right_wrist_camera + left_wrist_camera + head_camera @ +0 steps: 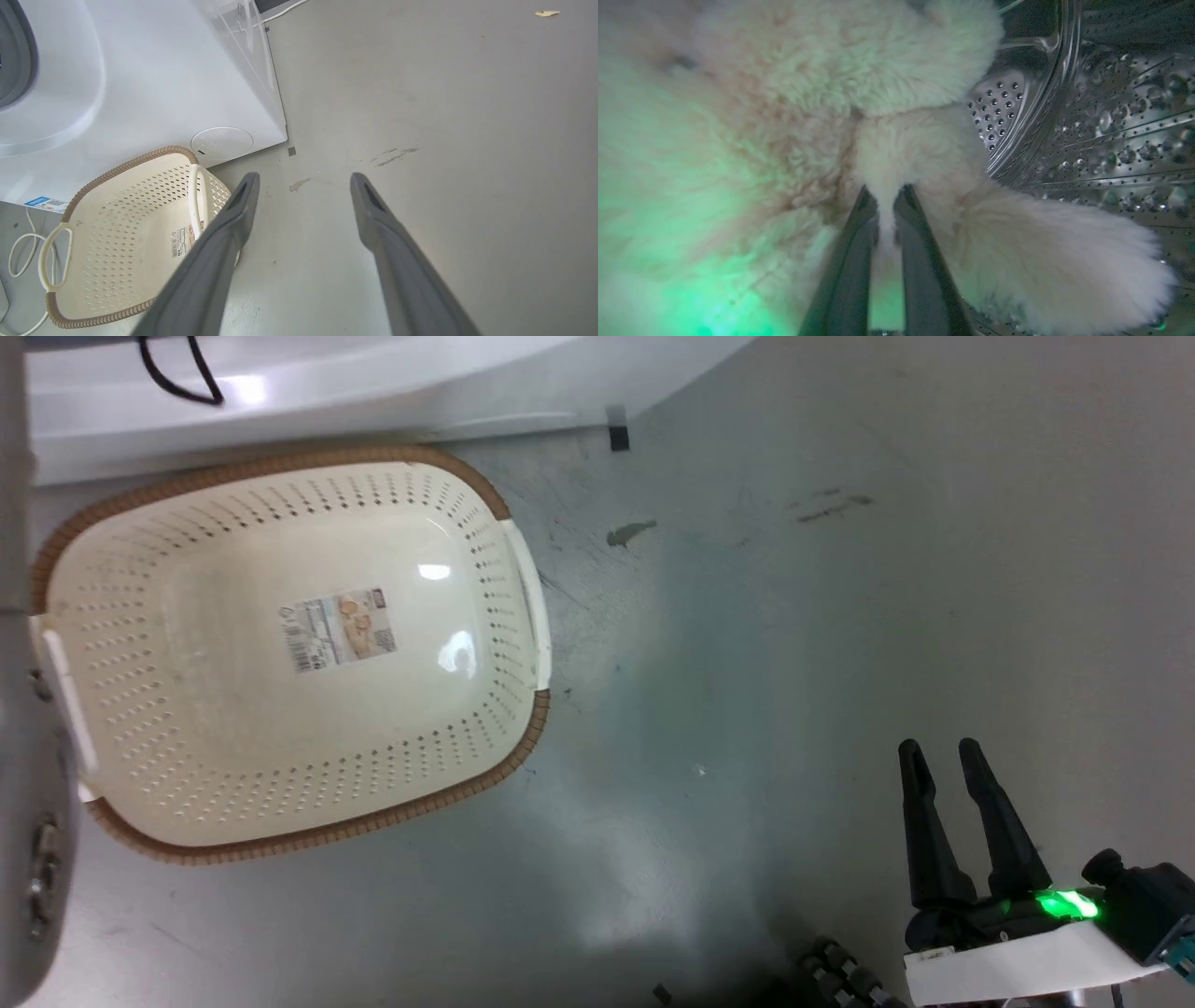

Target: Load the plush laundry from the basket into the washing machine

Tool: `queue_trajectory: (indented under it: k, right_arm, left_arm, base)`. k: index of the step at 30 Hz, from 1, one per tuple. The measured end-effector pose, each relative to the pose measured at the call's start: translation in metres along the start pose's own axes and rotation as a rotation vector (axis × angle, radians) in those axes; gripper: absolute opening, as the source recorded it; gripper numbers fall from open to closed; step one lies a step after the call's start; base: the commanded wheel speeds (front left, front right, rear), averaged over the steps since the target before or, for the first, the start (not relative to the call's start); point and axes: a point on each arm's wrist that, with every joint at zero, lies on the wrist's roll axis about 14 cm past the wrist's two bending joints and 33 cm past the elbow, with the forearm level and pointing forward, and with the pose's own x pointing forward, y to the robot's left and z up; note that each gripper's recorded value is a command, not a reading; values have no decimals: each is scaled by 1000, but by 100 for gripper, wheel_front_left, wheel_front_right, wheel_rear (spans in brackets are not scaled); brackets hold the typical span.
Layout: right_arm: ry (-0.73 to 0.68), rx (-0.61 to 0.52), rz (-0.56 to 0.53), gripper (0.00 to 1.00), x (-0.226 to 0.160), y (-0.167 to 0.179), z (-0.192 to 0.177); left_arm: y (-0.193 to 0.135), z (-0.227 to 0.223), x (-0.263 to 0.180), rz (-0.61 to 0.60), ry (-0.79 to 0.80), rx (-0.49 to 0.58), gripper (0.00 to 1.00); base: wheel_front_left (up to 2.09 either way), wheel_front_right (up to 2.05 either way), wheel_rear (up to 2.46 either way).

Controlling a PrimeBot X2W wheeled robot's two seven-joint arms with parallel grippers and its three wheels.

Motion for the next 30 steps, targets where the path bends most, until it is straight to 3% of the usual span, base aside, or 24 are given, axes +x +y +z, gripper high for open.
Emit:
queue_trajectory:
  k: [10,12,30]
  right_arm:
    - [37,8,-25,100,2,-6,-12]
    - [43,8,-24,100,3,-6,-14]
    - [-3,-1,37,100,10,10,-1]
  left_arm:
    - [0,-24,14,3,40,11,0]
    - [1,-31,13,9,57,6,100]
    - [-1,-22,-9,13,93,-81,100]
  base:
    - [0,0,0]
    - [0,0,0]
    - [0,0,0]
